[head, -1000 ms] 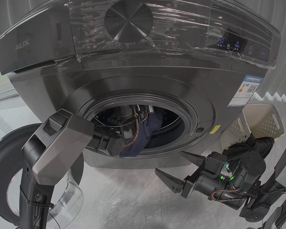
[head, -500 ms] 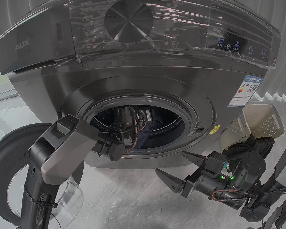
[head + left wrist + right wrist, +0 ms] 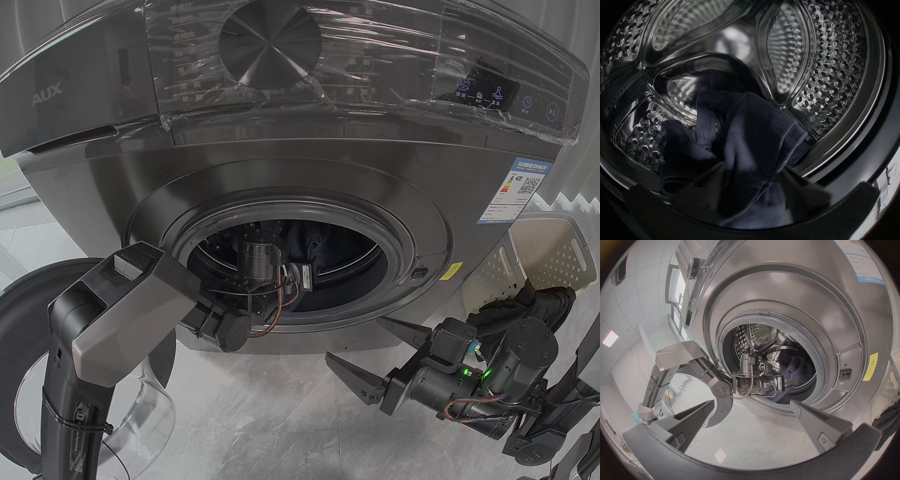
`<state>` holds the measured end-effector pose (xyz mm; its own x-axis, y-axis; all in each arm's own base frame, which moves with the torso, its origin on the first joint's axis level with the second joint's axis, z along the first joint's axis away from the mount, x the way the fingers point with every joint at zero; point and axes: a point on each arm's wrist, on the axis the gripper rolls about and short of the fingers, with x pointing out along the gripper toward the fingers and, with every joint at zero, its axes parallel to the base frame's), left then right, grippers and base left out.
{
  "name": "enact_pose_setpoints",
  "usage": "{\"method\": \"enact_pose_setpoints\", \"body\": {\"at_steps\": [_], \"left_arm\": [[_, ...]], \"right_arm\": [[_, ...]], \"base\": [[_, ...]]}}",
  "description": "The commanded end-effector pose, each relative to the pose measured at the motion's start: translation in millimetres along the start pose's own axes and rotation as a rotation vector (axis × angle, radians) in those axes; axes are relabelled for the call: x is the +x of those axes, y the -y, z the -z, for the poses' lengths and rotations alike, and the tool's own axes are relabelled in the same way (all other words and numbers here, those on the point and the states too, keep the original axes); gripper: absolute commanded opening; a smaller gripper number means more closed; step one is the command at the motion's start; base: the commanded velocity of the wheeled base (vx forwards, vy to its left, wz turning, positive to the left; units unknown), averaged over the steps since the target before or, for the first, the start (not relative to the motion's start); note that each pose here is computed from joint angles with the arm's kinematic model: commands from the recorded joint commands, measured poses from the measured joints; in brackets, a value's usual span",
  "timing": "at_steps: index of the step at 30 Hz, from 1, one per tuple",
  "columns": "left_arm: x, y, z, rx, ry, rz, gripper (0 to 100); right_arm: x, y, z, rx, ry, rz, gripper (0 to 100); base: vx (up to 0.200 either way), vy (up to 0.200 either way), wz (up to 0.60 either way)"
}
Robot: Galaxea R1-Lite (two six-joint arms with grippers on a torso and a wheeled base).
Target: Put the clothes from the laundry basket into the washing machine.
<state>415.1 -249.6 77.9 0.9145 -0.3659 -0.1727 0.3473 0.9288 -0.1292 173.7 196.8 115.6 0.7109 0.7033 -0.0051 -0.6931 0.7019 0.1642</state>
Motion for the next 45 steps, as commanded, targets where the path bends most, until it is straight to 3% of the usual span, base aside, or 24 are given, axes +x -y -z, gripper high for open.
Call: {"method": "enact_pose_setpoints", "body": {"at_steps": [1, 7, 11, 14, 21, 28, 29, 33, 35, 41, 45], "left_arm": [[4, -2.3, -4.5, -0.004, 0.014, -0.005, 0], [14, 2.1, -22.7, -0.027, 0.092, 0.005, 0], [27, 5.8, -43.7, -0.082, 0.209, -0.017, 0], [35, 3.4, -54.8, -0.107, 0.277, -0.037, 0], [47, 5.2, -72.6, -0.127, 0.386, -0.029, 0], [49, 5.1, -70.2, -0.120, 0.390, -0.038, 0], [49, 5.1, -70.9, -0.122, 0.390, -0.038, 100], [46, 8.2, -73.1, -0.125, 0.382, -0.043, 100], [44, 7.2, -67.6, -0.117, 0.345, -0.079, 100], [27, 12.8, -62.7, -0.089, 0.275, -0.081, 100], [-2, 23.1, -60.0, -0.038, 0.227, -0.060, 100]], "right_arm": [[0, -0.2, 0, 0.000, 0.002, -0.001, 100], [1, -0.2, 0, 0.000, 0.002, -0.001, 100], [1, 0.0, -1, 0.001, 0.007, 0.000, 100], [1, -0.5, -2, 0.001, 0.008, -0.002, 100], [1, -0.5, -1, 0.001, 0.008, -0.002, 100], [1, -0.5, -1, 0.001, 0.008, -0.002, 100], [1, -0.5, -2, 0.001, 0.009, -0.002, 100], [1, -0.5, -2, 0.001, 0.008, -0.002, 100], [1, -0.4, -1, 0.001, 0.006, -0.002, 100], [1, 0.0, -1, 0.001, 0.007, 0.000, 100], [0, 0.6, 0, 0.000, 0.001, 0.002, 100]], "base": [[0.000, 0.000, 0.00], [0.000, 0.000, 0.00], [0.000, 0.000, 0.00], [0.000, 0.000, 0.00], [0.000, 0.000, 0.00], [0.000, 0.000, 0.00], [0.000, 0.000, 0.00], [0.000, 0.000, 0.00], [0.000, 0.000, 0.00], [0.000, 0.000, 0.00], [0.000, 0.000, 0.00]]}}
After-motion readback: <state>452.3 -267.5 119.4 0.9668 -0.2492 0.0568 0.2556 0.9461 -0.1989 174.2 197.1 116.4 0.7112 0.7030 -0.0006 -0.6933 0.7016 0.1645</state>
